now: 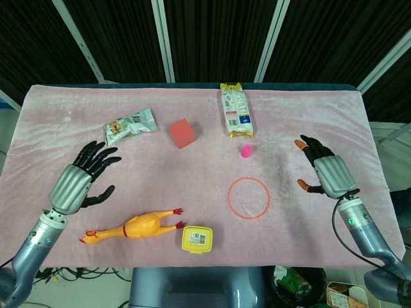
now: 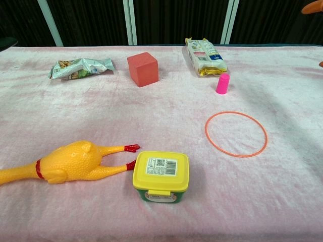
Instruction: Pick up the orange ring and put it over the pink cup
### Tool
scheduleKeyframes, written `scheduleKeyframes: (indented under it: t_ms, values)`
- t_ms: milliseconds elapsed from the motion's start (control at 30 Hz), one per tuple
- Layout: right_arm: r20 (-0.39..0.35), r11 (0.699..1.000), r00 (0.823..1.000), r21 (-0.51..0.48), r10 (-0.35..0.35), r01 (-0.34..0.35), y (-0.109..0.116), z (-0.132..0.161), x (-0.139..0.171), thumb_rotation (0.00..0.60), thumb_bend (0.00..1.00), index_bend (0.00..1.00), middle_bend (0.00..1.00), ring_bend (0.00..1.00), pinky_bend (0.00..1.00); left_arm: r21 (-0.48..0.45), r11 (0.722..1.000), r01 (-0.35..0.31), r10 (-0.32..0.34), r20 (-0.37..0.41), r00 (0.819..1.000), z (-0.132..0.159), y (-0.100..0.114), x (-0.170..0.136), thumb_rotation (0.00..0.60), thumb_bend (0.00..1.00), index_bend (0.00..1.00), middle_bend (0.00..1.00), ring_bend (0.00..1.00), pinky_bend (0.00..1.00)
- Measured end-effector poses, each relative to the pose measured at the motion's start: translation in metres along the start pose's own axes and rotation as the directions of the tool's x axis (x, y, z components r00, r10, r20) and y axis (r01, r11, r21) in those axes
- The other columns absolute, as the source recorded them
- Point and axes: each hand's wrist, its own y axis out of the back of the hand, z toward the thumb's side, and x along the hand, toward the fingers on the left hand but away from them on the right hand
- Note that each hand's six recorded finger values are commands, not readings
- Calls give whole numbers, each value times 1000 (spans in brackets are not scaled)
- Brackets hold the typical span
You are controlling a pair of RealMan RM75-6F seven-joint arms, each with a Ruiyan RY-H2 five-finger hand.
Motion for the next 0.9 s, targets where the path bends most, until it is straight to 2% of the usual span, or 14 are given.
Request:
scheduleKeyframes:
  t_ms: [167, 900]
  values:
    - [0, 1000, 1000, -10, 4, -4, -5, 3, -4, 600, 198, 0, 0, 2, 188, 9, 1000, -5, 5, 5, 1000, 1, -1, -1, 600, 332, 187, 131, 0, 0]
    - [17, 1000, 1000, -10, 0, 0, -3, 3, 2, 600, 198, 0, 0, 2, 188, 65, 998, 2, 2, -51, 999, -10, 5, -23, 600, 332, 187, 129, 0, 0]
